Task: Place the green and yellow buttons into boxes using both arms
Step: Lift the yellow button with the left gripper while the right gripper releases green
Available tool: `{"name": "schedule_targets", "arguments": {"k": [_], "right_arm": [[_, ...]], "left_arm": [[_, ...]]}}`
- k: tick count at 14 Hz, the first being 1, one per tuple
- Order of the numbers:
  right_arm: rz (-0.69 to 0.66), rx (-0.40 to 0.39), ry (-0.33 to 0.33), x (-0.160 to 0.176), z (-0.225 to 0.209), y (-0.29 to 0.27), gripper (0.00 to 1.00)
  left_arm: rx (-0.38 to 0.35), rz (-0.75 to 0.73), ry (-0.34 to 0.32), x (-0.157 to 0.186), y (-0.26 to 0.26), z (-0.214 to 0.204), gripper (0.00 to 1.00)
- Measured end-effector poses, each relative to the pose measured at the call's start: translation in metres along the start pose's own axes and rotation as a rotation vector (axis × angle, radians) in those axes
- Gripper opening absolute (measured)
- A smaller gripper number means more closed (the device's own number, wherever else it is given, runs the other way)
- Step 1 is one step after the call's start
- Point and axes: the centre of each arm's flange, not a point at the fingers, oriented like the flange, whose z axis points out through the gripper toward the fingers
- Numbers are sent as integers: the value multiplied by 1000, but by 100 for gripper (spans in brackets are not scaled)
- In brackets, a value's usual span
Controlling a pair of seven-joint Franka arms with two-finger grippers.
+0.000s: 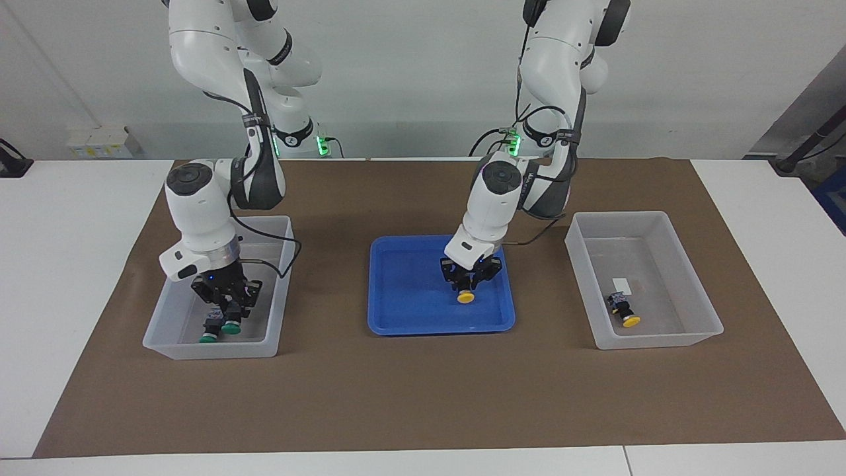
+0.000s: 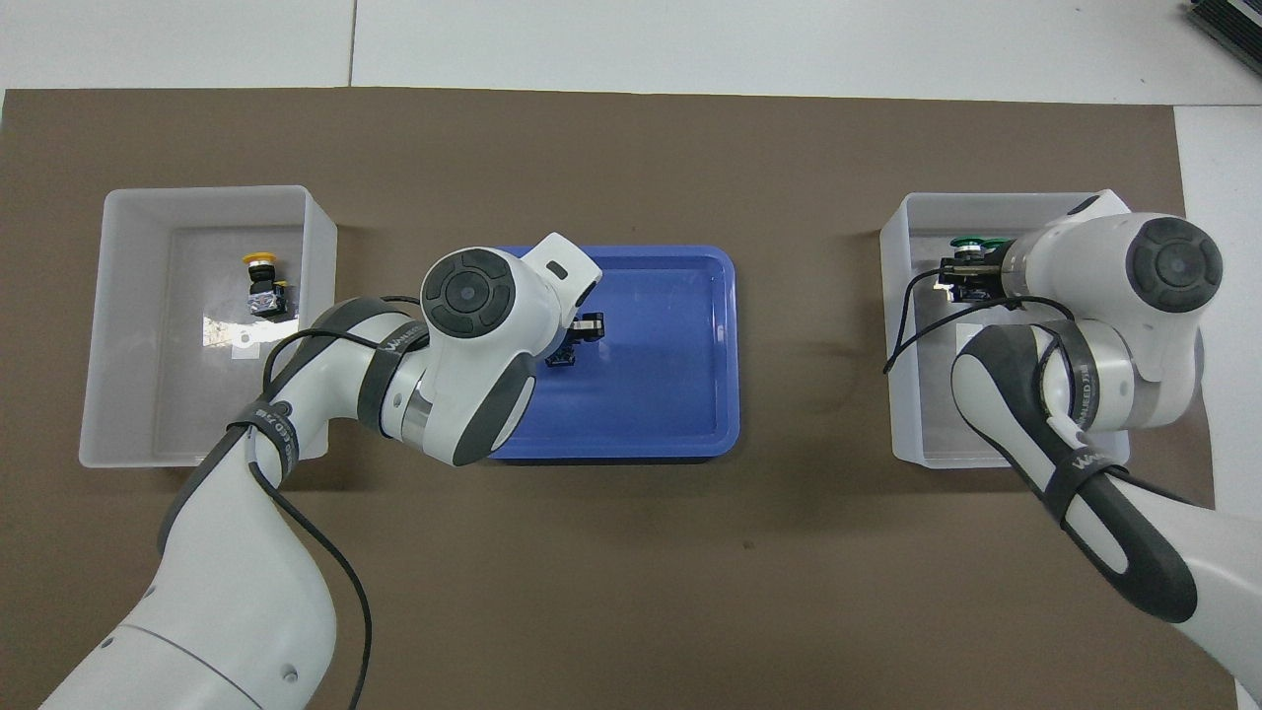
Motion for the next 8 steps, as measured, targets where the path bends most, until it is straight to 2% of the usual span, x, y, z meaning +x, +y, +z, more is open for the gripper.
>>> {"name": "schedule_targets", "arguments": {"k": [4,6,7,8], "right_arm": [[-25,2,-11,-3,13,-1,42],[-29,3,-10,-3,14,-2,45],[-30,3,-9,-3,13,-2,52],[-30,4,-5,-2,11,-3,64]], "left_arm": [[19,-55,-10,36,-54,-59,45],[31,-53,-21,47,-90,-93,45],[39,-32,-35,51,-109,-107,45],[45,-7,-49,57,-128,-121,45]]}}
